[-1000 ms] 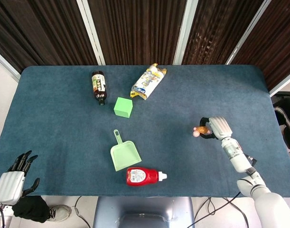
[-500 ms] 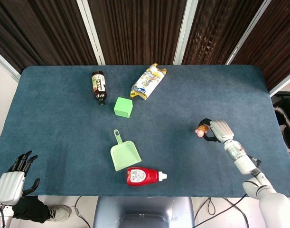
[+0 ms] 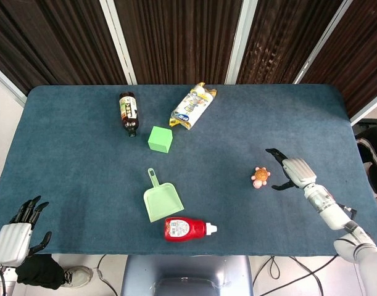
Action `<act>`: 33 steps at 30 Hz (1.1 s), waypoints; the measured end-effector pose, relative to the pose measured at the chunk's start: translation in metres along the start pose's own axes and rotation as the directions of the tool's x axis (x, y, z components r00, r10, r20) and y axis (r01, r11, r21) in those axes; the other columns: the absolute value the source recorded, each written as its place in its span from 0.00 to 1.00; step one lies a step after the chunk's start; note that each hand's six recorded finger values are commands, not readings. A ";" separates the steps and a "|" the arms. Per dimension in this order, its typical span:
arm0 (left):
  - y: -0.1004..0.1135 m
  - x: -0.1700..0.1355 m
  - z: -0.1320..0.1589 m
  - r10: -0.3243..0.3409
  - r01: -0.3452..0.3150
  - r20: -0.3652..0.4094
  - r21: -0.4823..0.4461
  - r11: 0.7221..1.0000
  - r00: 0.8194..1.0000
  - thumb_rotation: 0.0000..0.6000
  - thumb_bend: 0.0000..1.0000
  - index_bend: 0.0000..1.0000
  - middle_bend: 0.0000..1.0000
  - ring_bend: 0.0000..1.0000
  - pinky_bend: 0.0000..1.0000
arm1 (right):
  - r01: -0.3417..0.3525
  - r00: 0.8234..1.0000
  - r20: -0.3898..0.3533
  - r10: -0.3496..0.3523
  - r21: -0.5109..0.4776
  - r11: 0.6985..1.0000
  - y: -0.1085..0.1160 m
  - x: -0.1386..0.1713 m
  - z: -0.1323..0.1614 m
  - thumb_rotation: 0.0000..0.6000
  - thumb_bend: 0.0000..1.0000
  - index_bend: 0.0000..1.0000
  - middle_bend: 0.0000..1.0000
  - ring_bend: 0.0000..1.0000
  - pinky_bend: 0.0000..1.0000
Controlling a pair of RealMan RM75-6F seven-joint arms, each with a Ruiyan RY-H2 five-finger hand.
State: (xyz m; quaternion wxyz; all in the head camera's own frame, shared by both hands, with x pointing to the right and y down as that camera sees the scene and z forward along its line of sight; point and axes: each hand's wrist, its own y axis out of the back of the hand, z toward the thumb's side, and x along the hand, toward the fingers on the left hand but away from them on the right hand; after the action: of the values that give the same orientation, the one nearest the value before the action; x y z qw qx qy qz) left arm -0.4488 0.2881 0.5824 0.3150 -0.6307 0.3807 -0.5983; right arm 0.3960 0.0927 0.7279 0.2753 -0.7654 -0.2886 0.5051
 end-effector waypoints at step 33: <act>0.014 0.007 0.013 0.031 -0.032 0.028 0.038 0.999 0.999 1.00 0.35 0.14 0.05 0.07 0.33 | 0.290 0.918 0.213 -0.335 0.216 0.932 0.061 0.178 -0.038 1.00 0.04 0.08 0.08 0.12 0.29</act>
State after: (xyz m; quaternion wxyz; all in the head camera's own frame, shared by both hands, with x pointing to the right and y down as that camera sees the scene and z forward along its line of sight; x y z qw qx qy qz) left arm -0.4370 0.2745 0.5728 0.3419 -0.6267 0.3746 -0.5917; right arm 0.4990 0.1744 0.5874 0.3828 -0.6124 -0.3927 0.5694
